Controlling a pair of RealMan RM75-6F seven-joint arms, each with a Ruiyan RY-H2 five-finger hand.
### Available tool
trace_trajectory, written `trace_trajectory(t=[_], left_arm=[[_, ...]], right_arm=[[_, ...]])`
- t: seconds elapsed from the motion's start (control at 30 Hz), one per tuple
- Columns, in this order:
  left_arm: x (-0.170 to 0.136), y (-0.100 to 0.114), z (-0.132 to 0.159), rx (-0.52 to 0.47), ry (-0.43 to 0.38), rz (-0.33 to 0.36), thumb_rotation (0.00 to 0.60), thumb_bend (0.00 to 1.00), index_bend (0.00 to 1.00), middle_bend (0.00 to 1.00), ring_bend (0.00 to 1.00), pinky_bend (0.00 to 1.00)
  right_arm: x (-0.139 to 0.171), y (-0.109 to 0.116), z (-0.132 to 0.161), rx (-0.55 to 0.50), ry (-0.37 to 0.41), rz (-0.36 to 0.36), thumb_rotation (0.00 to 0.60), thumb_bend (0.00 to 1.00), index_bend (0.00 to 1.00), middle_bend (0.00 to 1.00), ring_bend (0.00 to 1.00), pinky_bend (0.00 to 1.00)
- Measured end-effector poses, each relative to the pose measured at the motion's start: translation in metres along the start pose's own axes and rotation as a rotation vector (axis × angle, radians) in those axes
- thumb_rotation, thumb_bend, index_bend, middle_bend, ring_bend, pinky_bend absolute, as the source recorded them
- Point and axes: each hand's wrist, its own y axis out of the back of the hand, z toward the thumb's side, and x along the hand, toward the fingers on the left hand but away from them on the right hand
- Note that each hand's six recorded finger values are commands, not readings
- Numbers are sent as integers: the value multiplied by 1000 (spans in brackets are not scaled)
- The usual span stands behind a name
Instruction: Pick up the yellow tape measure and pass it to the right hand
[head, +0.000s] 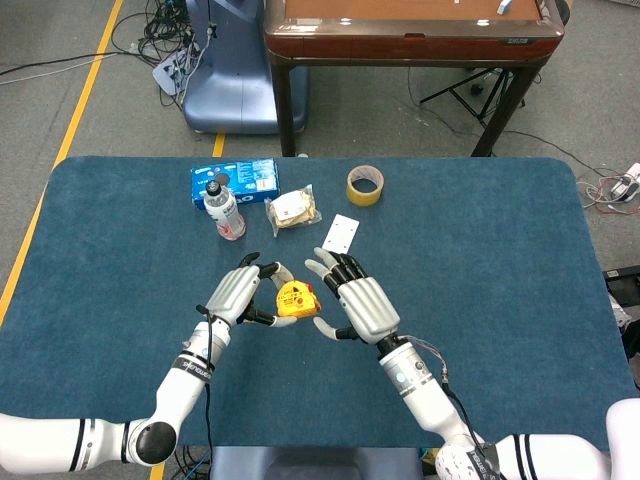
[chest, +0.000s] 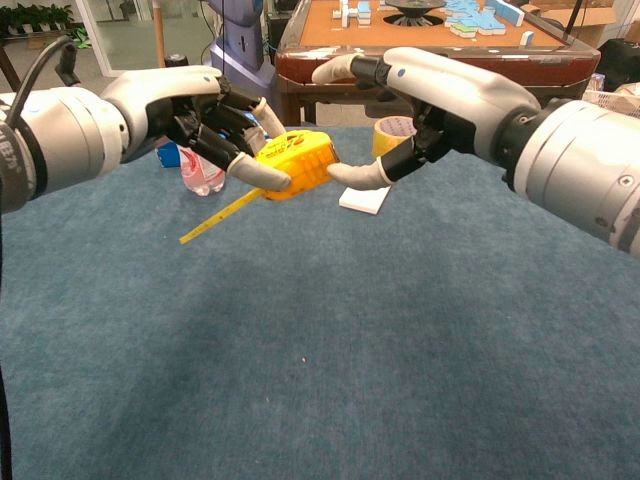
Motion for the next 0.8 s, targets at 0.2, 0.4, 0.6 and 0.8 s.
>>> trace_trajectory(t=[0.2,0.4,0.6,0.8], left_arm=[[-1,0,-2,1,0,-3,600,74,516,521,313,0],[-2,0,-3,-2,0,-5,600,74,515,521,314,0],[-2,2,-6,2,3,-5,600,74,515,521,314,0],[-3,5,-8,-1,5,1,600,74,515,521,314,0]], right_arm=[[-3,1,-1,3,-12,-11,600,387,100,19,0,0],[-6,-1,0,5,-14,-8,600,388,100,19,0,0],[-8,-2,-1,7,-19,-8,600,397,100,24,0,0],[-8,0,-1,7,-20,-18,600,478,100,35,0,0]])
